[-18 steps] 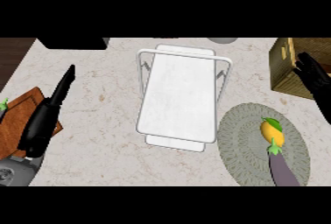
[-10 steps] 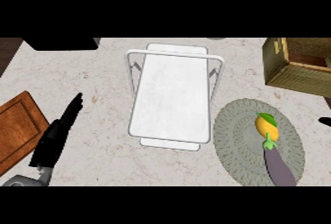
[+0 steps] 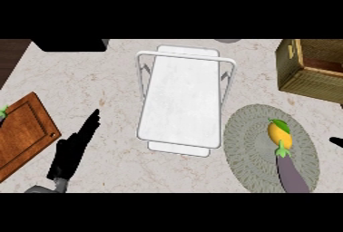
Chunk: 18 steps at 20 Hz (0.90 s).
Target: Pick the lemon from the placemat and place it in the tiered shelf
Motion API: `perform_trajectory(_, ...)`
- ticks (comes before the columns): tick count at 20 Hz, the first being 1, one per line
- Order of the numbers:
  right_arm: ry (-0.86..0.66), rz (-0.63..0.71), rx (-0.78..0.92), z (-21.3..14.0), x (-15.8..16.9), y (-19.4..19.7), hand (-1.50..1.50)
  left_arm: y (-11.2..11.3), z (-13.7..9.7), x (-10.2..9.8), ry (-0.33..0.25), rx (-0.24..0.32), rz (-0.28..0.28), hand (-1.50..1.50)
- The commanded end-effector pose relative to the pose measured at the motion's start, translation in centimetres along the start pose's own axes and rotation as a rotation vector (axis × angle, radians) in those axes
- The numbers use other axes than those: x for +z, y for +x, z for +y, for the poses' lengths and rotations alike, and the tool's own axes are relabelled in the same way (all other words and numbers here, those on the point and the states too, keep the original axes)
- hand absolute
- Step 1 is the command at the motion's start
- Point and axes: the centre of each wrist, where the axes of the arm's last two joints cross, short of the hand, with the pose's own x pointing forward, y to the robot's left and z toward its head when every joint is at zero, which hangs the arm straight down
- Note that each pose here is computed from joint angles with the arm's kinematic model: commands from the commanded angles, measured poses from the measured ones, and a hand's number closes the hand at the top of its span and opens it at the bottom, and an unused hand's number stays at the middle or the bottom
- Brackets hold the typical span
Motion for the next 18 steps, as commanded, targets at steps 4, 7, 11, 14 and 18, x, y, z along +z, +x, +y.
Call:
perform_trajectory(4, 0.266, -0.025, 0.088, 1.9, -0.4, 4.8, -1.50, 0.1, 0.5, -0.8, -0.003, 0.009, 0.023, 0.00)
perform_trajectory(7, 0.373, 0.097, 0.251, 0.9, -1.4, 7.7, -1.50, -1.3, 0.4, 0.1, -0.008, 0.003, 0.023, 0.00)
perform_trajectory(11, 0.305, 0.144, 0.710, 0.6, -1.5, 10.4, -1.50, -0.9, 0.3, 0.2, -0.022, -0.001, 0.014, 0.00)
perform_trajectory(14, 0.249, 0.188, 0.877, 3.2, -1.4, 11.9, -1.50, -1.6, -0.6, 0.5, -0.032, -0.004, 0.021, 0.00)
perform_trajectory(18, 0.205, 0.229, 0.981, 9.2, -1.2, 13.0, -1.50, 0.8, -0.8, -1.4, -0.016, -0.018, -0.007, 0.00)
